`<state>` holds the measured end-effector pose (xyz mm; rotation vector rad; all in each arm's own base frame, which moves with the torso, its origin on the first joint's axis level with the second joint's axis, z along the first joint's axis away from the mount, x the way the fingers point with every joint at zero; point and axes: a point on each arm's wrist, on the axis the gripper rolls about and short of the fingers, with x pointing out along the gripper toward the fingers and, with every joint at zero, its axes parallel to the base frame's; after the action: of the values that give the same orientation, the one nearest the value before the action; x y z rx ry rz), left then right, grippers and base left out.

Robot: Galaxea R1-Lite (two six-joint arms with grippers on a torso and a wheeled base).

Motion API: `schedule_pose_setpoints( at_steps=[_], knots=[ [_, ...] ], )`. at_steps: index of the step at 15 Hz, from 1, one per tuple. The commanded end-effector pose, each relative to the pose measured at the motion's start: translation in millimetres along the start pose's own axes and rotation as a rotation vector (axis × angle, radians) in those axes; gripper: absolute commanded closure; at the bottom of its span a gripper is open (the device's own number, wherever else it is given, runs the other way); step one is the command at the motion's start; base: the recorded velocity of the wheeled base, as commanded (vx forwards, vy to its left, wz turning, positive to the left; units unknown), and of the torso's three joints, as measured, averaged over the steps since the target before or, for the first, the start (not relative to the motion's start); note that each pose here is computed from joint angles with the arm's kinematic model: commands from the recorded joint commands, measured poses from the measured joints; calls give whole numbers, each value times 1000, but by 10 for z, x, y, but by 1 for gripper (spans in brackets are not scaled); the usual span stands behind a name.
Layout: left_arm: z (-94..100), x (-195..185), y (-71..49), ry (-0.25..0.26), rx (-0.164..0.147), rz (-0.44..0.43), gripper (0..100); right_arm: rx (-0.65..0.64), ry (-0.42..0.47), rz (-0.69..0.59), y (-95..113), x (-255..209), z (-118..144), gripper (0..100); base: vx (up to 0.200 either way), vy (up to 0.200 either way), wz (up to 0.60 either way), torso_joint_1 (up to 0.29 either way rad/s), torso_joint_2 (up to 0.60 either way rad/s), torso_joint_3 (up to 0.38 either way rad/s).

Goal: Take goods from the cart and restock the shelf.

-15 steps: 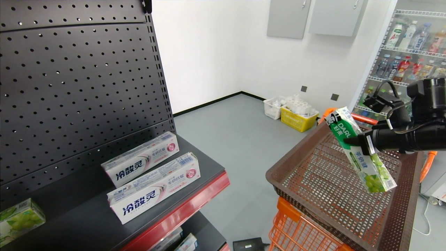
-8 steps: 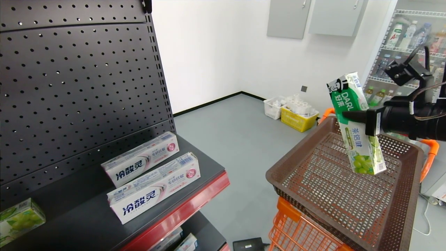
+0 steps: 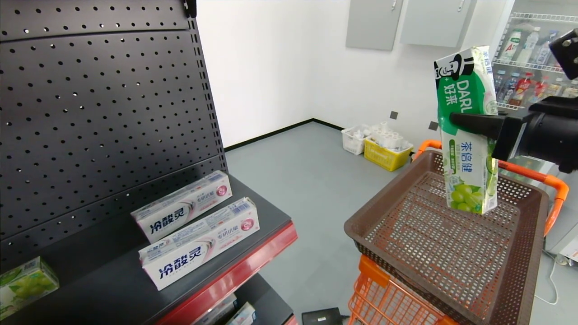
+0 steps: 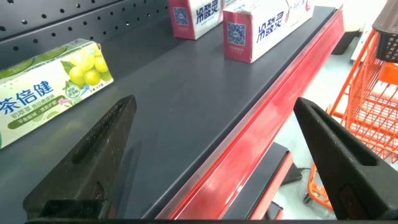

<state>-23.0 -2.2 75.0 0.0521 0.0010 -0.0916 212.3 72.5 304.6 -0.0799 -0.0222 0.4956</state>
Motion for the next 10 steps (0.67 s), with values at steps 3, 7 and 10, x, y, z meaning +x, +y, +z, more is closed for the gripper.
schedule_pose_setpoints(
  at_steps=[3,7,10],
  knots=[
    [0,1,0,1,0,-1,0,1,-56,15,84,-87,128,100,0,0,0,0,0,0],
    [0,1,0,1,0,-1,0,0,-38,-33,102,-80,90,100,0,0,0,0,0,0],
    [0,1,0,1,0,-1,0,3,-32,-20,126,-71,70,100,0,0,400,3,0,0]
  ],
)
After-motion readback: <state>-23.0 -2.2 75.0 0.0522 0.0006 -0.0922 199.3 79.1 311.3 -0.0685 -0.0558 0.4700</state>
